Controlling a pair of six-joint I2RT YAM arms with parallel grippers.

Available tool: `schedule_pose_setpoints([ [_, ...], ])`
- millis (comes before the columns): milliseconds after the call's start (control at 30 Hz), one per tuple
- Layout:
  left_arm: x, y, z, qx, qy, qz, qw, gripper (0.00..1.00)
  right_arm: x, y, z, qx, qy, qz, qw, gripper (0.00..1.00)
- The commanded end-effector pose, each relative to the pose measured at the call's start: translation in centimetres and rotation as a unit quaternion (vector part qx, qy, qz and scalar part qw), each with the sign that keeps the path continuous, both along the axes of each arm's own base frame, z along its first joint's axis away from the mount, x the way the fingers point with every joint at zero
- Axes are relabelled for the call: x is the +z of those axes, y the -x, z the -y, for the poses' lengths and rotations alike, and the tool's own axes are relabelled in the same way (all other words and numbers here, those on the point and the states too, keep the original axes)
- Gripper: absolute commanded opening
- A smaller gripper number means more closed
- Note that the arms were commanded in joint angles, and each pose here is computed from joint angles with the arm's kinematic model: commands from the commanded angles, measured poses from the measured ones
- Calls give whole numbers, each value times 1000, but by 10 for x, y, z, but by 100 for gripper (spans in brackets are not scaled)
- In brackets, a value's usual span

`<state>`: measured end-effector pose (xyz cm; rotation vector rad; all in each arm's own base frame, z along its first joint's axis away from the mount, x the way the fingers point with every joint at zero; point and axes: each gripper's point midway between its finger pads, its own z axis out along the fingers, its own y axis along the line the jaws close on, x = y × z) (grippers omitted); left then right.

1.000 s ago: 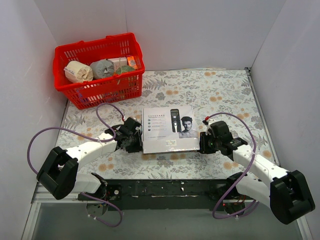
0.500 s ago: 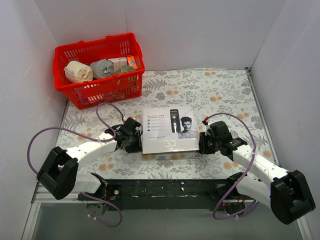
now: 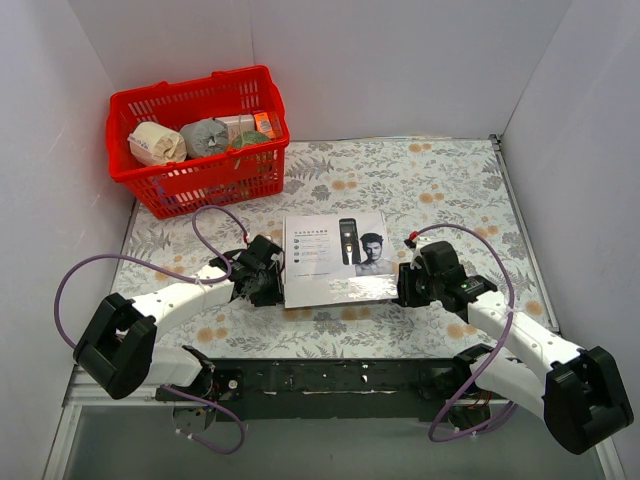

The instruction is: Sort the hair-cutting tools

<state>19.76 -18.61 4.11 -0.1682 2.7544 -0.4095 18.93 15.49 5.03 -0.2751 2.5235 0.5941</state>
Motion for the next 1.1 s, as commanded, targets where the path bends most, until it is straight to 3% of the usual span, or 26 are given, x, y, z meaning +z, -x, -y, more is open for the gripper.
schedule_pose_setpoints([
  [0,26,-13,30,-14,64,28,997,28,35,-6,-34,48,-71,33,996,35],
  [533,21,-12,27,-11,58,25,998,28,-14,-7,-9,-9,-2,7,1000,35],
  [1067,34,-6,14,-4,44,33,998,29,-2,-11,15,-60,35,31,997,35],
])
